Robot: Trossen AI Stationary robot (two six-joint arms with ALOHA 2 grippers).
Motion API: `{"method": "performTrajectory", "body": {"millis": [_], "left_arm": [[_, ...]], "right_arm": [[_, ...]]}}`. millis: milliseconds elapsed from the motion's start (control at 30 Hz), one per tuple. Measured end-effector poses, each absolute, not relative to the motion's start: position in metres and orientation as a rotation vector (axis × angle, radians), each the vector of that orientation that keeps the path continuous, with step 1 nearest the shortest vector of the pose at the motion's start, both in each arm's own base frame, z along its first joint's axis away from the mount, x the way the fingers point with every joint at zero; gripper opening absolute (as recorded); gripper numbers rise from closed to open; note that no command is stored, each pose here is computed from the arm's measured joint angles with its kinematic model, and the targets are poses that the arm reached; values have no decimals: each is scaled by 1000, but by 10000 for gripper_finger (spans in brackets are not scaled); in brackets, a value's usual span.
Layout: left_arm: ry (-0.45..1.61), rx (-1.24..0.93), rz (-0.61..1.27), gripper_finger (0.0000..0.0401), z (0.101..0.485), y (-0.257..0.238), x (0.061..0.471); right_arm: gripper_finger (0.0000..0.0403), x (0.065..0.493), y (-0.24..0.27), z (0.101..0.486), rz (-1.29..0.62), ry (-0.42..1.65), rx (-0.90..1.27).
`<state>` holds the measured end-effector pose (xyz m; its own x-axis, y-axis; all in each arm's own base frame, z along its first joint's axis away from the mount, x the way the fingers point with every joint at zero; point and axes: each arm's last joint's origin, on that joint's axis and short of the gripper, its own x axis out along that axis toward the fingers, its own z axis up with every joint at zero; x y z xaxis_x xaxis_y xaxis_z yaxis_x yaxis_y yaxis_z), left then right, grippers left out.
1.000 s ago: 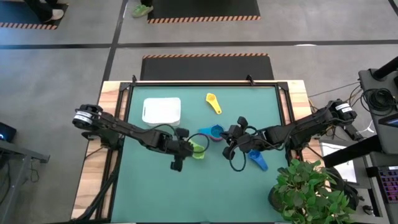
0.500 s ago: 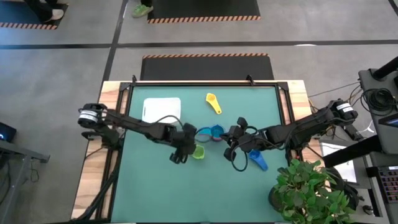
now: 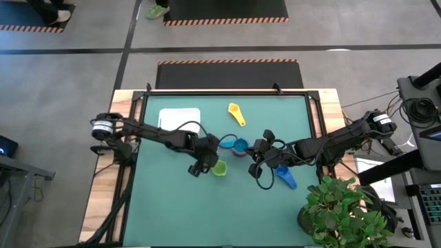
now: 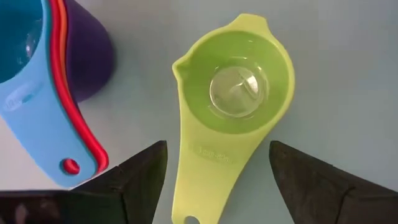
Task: Nest measuring cups in basket
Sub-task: Stack the green measuring on top of the light blue measuring cup
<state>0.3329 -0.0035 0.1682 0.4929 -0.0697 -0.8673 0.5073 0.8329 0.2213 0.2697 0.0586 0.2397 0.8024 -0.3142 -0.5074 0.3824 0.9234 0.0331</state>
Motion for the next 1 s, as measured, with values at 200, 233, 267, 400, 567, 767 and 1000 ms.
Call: {"method": "performTrajectory", "body": {"millis": [200, 233, 267, 400, 567, 767, 1000], "left_arm": [[1032, 480, -375, 263, 153, 1, 338], [1041, 481, -380, 262, 150, 2, 338], [1049, 482, -384, 259, 147, 2, 338], [1060, 480, -388, 238, 145, 1, 338], [1058, 469, -380, 197, 147, 1, 338], [1064, 458, -358, 150, 147, 1, 338], [1067, 427, -336, 148, 149, 0, 337]], "right_arm": [[9, 270, 59, 240, -375, 519, 137], [9, 270, 59, 240, -374, 519, 136], [9, 270, 59, 240, -374, 519, 136], [9, 270, 59, 240, -375, 519, 136], [9, 270, 59, 240, -375, 519, 137], [9, 270, 59, 240, -375, 519, 136], [9, 269, 59, 239, -376, 523, 134]]}}
